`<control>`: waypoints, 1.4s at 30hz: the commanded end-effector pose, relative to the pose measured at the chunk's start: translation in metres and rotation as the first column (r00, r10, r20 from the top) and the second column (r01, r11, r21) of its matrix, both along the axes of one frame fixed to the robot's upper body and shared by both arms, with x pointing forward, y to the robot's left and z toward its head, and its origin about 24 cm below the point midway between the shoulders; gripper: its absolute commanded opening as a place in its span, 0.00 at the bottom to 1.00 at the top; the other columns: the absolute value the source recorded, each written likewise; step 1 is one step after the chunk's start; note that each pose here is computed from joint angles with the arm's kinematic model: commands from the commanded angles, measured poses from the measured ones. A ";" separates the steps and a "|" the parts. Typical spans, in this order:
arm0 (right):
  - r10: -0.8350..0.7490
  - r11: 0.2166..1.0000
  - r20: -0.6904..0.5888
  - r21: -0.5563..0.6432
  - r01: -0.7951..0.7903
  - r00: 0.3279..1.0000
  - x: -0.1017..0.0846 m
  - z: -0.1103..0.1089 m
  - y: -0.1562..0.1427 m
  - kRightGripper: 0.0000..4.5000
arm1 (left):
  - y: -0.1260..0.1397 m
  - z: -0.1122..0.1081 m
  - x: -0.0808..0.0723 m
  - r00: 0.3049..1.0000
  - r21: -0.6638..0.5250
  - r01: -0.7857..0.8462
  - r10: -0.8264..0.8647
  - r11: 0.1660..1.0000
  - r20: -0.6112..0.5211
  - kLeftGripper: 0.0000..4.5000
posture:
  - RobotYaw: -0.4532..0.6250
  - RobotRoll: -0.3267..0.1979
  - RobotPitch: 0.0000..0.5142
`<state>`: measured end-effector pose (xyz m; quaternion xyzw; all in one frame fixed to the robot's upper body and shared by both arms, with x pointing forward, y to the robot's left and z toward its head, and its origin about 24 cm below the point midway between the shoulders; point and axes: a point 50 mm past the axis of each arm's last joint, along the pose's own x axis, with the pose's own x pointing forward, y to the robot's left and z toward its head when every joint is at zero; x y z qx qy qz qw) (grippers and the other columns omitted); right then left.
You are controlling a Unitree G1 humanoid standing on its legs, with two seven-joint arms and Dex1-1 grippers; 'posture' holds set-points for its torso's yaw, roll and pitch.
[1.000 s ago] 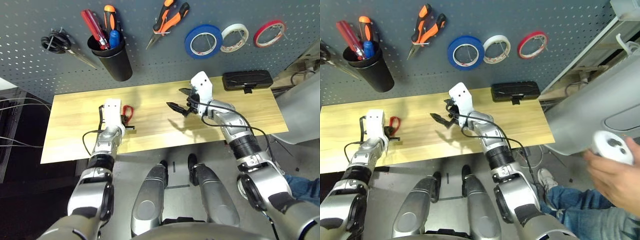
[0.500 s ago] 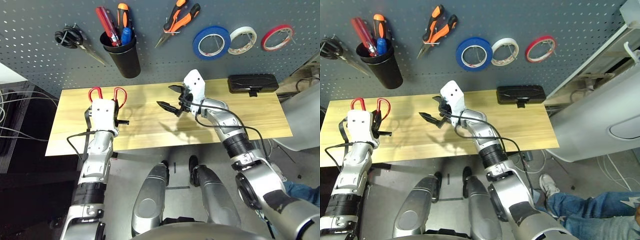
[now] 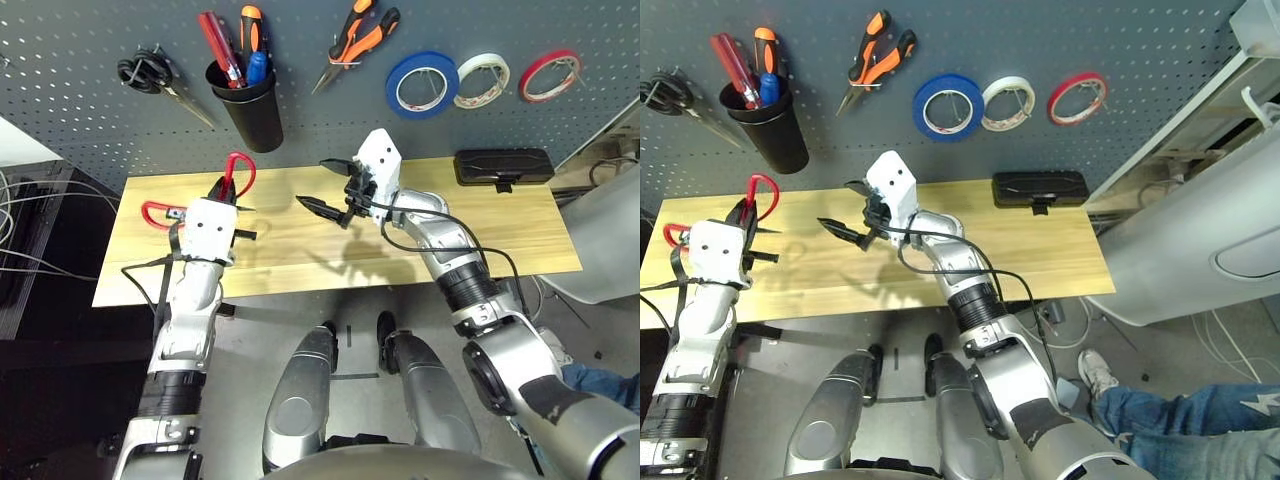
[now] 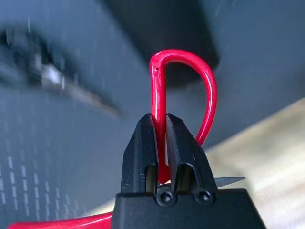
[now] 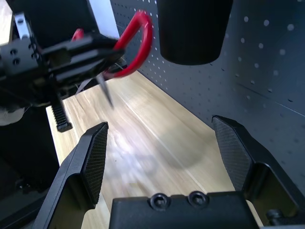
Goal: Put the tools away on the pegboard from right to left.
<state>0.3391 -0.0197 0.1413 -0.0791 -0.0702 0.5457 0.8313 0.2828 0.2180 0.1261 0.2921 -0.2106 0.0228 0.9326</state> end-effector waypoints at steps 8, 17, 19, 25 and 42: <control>0.056 0.998 0.031 0.024 -0.056 0.998 -0.006 0.005 0.011 1.00 | 0.021 0.029 -0.001 0.983 0.057 -0.107 0.097 0.993 0.156 0.02 | 0.59 0.62 0.52; 0.062 0.998 0.039 0.025 -0.063 0.997 -0.005 0.007 0.014 1.00 | 0.054 0.054 0.003 0.952 0.032 -0.221 0.209 0.975 0.223 0.02 | 0.60 0.62 0.51; 0.063 0.998 0.041 0.025 -0.064 0.997 -0.005 0.008 0.015 1.00 | 0.058 0.057 0.004 0.948 0.033 -0.232 0.219 0.972 0.231 0.02 | 0.60 0.62 0.51; 0.072 0.996 0.051 0.045 -0.074 0.996 -0.006 0.013 0.018 1.00 | 0.072 0.065 0.006 0.931 -0.019 -0.276 0.272 0.961 0.242 0.02 | 0.59 0.62 0.51; 0.071 0.986 0.119 0.144 -0.088 0.990 -0.007 0.037 0.033 1.00 | 0.087 0.060 0.021 0.932 -0.121 -0.301 0.318 0.946 0.171 0.02 | 0.58 0.62 0.49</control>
